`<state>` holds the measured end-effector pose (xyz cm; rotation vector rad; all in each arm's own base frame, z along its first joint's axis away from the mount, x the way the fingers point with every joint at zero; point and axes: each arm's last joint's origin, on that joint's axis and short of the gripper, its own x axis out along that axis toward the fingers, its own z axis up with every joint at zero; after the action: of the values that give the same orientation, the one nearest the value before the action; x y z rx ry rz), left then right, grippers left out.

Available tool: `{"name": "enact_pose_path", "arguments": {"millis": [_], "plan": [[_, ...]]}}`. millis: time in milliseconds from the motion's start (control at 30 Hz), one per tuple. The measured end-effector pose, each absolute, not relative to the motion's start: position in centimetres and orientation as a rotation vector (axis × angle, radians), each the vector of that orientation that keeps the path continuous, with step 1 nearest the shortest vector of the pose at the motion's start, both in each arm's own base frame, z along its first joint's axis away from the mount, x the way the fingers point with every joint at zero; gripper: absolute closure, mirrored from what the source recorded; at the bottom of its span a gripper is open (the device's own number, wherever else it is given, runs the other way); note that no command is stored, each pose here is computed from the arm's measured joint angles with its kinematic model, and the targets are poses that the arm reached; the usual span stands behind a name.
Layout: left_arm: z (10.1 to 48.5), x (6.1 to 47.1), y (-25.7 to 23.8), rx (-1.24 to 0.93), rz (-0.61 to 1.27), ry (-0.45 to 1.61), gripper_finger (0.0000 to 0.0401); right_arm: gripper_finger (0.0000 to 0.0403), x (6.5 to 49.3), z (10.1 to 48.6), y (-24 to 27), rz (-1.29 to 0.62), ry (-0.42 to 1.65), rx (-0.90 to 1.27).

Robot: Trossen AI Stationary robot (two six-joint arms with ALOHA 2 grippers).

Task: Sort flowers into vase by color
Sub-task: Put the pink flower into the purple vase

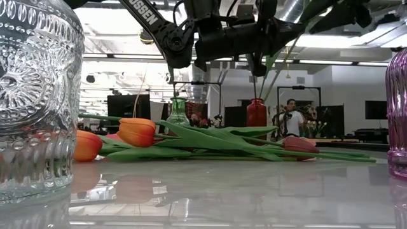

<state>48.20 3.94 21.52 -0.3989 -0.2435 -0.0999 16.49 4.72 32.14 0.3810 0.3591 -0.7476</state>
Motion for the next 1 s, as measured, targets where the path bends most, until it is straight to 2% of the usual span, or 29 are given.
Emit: {"name": "enact_pose_path", "arguments": {"millis": [300, 433, 800, 867, 1000], "plan": [[21.51, 48.2, 3.93, -0.399, -0.101, -0.243, 0.0401, 0.0165, 16.91, 32.48, 4.58, -0.73, 0.349, 0.335], [21.51, 48.2, 3.93, -0.399, -0.101, -0.243, 0.0401, 0.0204, 16.99, 32.57, 4.61, -0.721, 0.348, 0.319], [21.48, 48.21, 3.93, -0.354, -0.094, -0.241, 0.0395, 0.0354, 17.05, 32.62, 4.67, -0.709, 0.351, 0.308], [21.51, 48.2, 3.93, -0.341, -0.106, -0.242, 0.0382, 0.0366, 17.15, 32.71, 4.74, -0.689, 0.356, 0.297], [21.6, 48.17, 3.76, -0.322, -0.153, -0.244, 0.0337, 0.0367, 17.51, 32.99, 5.01, -0.612, 0.371, 0.286]]}}
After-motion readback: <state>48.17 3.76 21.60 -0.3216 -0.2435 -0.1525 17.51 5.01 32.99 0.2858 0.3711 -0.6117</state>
